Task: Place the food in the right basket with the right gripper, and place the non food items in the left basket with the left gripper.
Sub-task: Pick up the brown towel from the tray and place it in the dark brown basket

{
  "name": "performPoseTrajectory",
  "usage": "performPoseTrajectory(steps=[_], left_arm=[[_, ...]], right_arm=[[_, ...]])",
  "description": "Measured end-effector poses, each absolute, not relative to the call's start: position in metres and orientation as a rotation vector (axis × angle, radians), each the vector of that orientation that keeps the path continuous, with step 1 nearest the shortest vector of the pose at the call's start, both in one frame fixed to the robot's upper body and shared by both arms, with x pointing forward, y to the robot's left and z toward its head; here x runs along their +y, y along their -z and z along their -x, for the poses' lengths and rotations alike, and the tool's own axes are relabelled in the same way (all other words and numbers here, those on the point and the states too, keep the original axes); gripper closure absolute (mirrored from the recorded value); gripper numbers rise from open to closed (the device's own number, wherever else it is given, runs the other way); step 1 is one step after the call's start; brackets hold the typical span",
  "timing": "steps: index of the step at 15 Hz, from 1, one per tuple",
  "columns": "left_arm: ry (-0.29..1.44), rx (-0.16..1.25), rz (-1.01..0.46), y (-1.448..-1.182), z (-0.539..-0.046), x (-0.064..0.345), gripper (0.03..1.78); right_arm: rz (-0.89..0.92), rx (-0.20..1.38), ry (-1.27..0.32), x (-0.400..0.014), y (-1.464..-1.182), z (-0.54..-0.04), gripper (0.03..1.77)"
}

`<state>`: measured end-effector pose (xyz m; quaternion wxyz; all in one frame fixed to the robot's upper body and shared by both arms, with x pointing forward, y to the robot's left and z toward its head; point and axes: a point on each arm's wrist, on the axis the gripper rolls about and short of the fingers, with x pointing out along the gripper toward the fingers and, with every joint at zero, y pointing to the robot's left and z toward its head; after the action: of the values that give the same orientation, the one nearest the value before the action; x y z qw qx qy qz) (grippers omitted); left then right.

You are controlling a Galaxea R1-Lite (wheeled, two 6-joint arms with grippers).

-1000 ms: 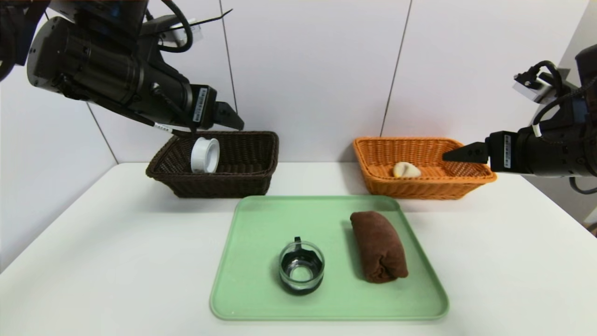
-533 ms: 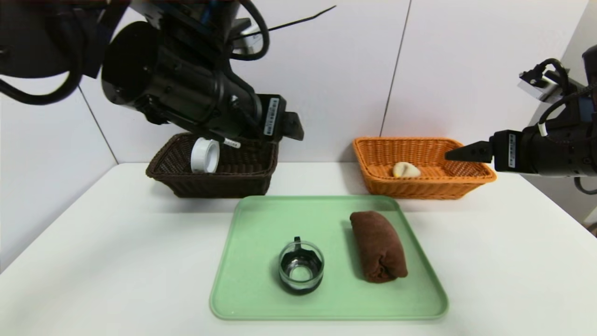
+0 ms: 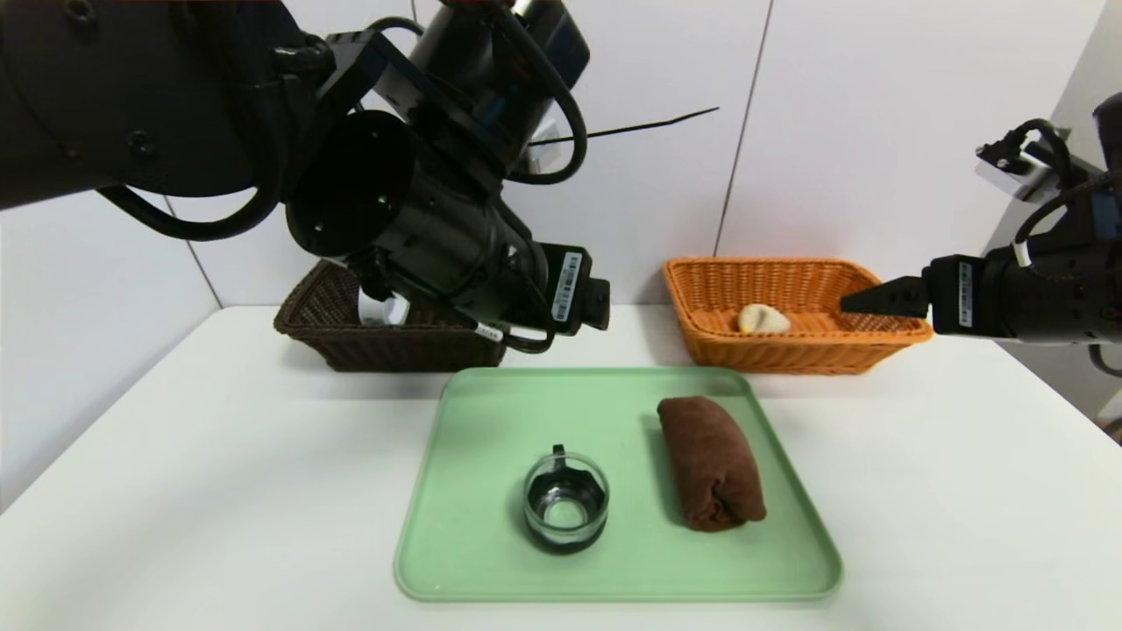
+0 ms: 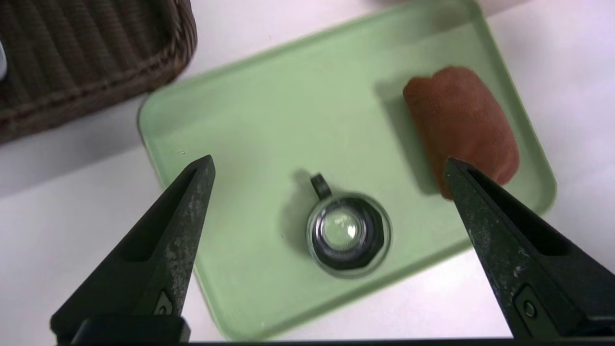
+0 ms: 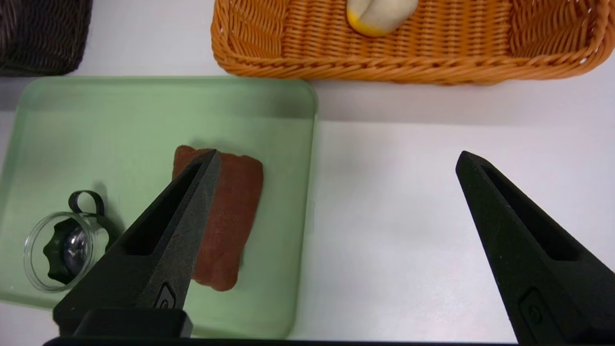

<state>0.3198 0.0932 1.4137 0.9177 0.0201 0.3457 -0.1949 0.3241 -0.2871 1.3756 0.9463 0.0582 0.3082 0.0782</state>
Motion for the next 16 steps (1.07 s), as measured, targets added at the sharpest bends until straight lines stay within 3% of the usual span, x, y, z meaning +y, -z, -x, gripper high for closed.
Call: performPoseTrajectory(steps=[4, 9, 16], left_arm=[[0.358, 0.792, -0.101, -1.390, -0.310, 0.103, 0.12], [0.384, 0.728, -0.228, -1.364, -0.303, 0.134, 0.12], [0.307, 0.651, -0.224, -1.378, -0.291, 0.188, 0.12]], right_arm=[[-0.155, 0.727, -0.181, -0.265, -1.373, -0.318, 0.10], [-0.205, 0.877, -0.160, -0.229, -1.378, -0.322, 0.10], [-0.125, 1.053, -0.150, -0.194, -1.353, -0.355, 0.10]])
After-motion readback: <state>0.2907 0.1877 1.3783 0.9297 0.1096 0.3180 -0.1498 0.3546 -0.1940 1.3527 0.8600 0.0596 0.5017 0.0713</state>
